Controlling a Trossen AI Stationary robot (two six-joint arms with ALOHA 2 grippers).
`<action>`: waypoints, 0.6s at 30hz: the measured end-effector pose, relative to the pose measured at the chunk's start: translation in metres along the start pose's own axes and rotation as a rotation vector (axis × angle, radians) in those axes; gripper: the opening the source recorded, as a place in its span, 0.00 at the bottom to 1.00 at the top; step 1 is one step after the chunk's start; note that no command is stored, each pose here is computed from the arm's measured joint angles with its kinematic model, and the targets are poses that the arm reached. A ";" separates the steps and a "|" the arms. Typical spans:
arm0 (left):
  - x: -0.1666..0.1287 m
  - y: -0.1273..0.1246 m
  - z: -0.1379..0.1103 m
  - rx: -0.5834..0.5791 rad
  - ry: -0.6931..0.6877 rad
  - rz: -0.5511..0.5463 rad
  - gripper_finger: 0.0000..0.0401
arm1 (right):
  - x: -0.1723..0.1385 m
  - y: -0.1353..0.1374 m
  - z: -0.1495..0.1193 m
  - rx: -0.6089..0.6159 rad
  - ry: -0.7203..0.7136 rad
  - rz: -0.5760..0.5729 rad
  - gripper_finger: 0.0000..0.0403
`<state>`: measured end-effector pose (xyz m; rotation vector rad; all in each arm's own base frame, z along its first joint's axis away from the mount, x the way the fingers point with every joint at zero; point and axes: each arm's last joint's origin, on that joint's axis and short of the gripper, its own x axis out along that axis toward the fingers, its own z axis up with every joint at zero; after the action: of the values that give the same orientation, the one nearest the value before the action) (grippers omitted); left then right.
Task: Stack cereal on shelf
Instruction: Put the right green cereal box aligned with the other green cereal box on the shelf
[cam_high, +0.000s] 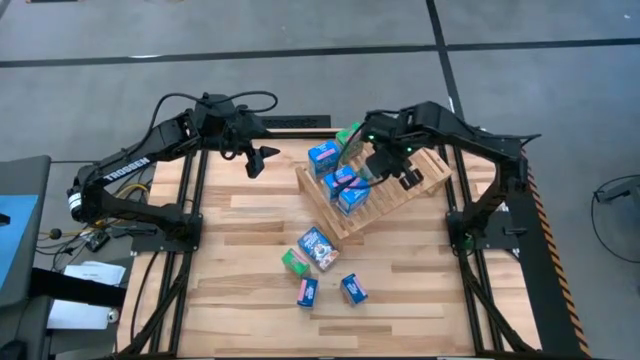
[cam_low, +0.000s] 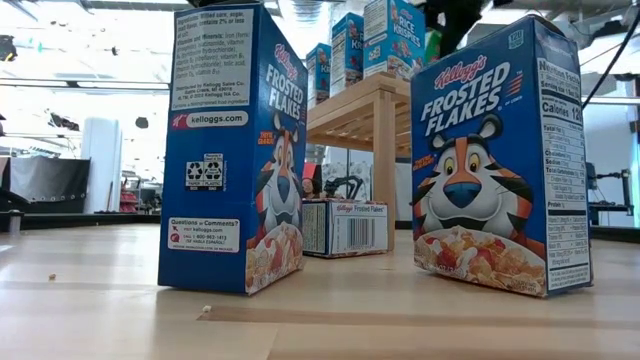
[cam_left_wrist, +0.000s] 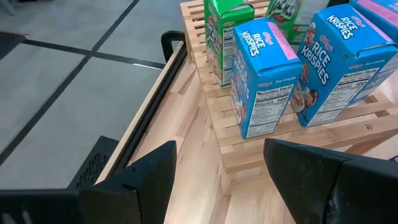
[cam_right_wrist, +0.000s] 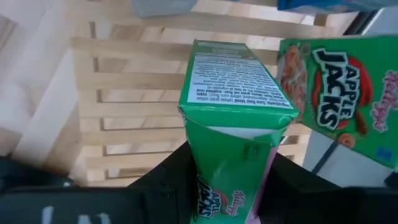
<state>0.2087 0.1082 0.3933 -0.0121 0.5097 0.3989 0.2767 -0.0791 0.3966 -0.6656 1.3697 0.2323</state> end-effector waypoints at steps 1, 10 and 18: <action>0.000 0.000 0.000 0.000 0.000 0.000 0.58 | 0.001 -0.001 0.000 0.001 -0.002 -0.003 0.37; 0.000 0.000 0.000 0.008 0.000 0.000 0.58 | 0.001 0.000 0.000 -0.020 0.002 0.001 0.37; 0.000 0.000 0.000 0.008 0.000 0.000 0.58 | 0.002 -0.003 0.002 -0.005 0.005 -0.033 0.41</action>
<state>0.2087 0.1082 0.3933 -0.0044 0.5113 0.3967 0.2800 -0.0810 0.3961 -0.6926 1.3625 0.2077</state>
